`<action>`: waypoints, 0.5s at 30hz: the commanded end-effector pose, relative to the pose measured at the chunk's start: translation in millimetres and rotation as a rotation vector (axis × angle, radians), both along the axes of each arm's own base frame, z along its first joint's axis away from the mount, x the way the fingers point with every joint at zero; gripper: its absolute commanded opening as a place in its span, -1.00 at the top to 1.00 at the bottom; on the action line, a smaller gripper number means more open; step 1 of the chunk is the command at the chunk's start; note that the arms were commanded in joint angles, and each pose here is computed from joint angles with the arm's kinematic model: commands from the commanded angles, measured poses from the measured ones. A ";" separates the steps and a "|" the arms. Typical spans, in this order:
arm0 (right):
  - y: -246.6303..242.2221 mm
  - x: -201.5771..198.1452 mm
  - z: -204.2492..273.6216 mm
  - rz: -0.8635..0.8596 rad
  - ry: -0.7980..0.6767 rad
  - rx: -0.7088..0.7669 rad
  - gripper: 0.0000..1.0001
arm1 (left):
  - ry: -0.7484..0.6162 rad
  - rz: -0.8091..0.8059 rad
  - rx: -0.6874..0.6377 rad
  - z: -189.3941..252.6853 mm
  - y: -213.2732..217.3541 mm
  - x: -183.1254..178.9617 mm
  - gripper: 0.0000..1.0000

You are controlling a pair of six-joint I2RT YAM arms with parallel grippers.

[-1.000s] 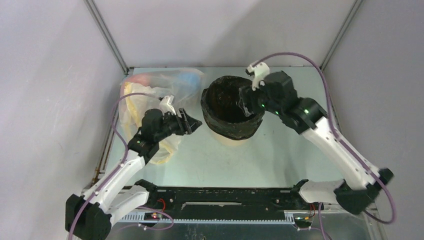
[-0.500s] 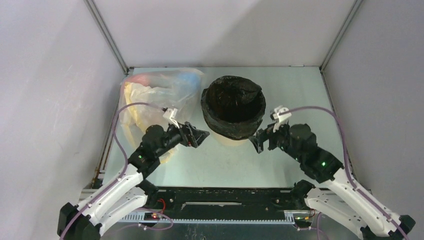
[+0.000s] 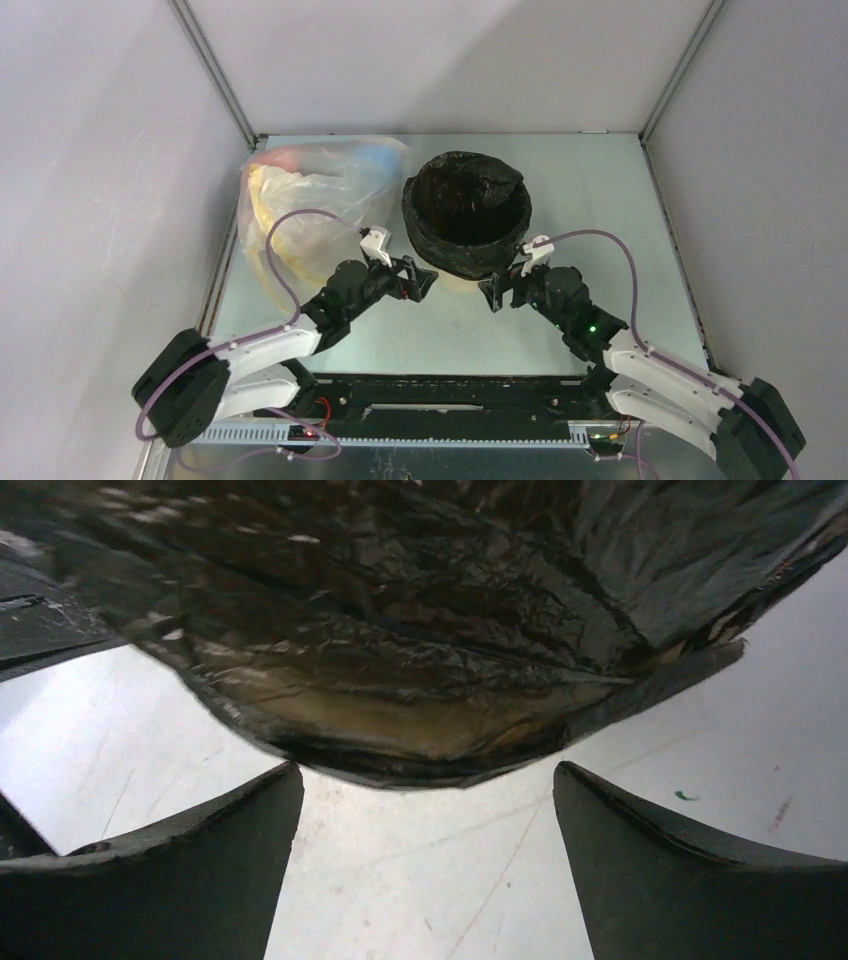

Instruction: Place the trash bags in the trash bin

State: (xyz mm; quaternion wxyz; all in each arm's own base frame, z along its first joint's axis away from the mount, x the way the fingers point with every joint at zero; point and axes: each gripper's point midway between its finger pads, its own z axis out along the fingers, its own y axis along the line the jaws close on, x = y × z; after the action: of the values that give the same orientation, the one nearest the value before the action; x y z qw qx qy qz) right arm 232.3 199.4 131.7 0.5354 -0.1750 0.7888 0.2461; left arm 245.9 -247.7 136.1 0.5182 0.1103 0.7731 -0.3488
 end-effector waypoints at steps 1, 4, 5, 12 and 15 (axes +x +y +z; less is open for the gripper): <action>16.2 29.9 37.3 -0.043 -0.178 0.146 -0.95 | -0.103 0.058 -0.081 22.8 -12.2 29.9 -1.00; 21.5 49.1 44.1 -0.065 -0.206 0.167 -0.96 | -0.067 0.101 -0.099 22.2 -18.8 54.8 -0.99; 22.5 57.8 48.2 -0.074 -0.210 0.177 -0.96 | -0.054 0.119 -0.111 22.5 -19.6 63.7 -0.99; 20.2 113.1 63.9 -0.112 -0.199 0.258 -0.94 | -0.058 0.241 -0.101 30.6 -9.8 112.8 -1.00; 6.8 115.3 62.2 -0.131 -0.176 0.250 -0.94 | -0.063 0.267 -0.109 33.0 5.5 109.9 -1.00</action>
State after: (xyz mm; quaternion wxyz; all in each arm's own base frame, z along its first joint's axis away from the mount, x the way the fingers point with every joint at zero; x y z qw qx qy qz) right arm 335.2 208.7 148.7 0.5966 -0.0931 0.7552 0.2552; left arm 345.0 -259.2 144.1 0.5544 0.0237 0.7692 -0.3170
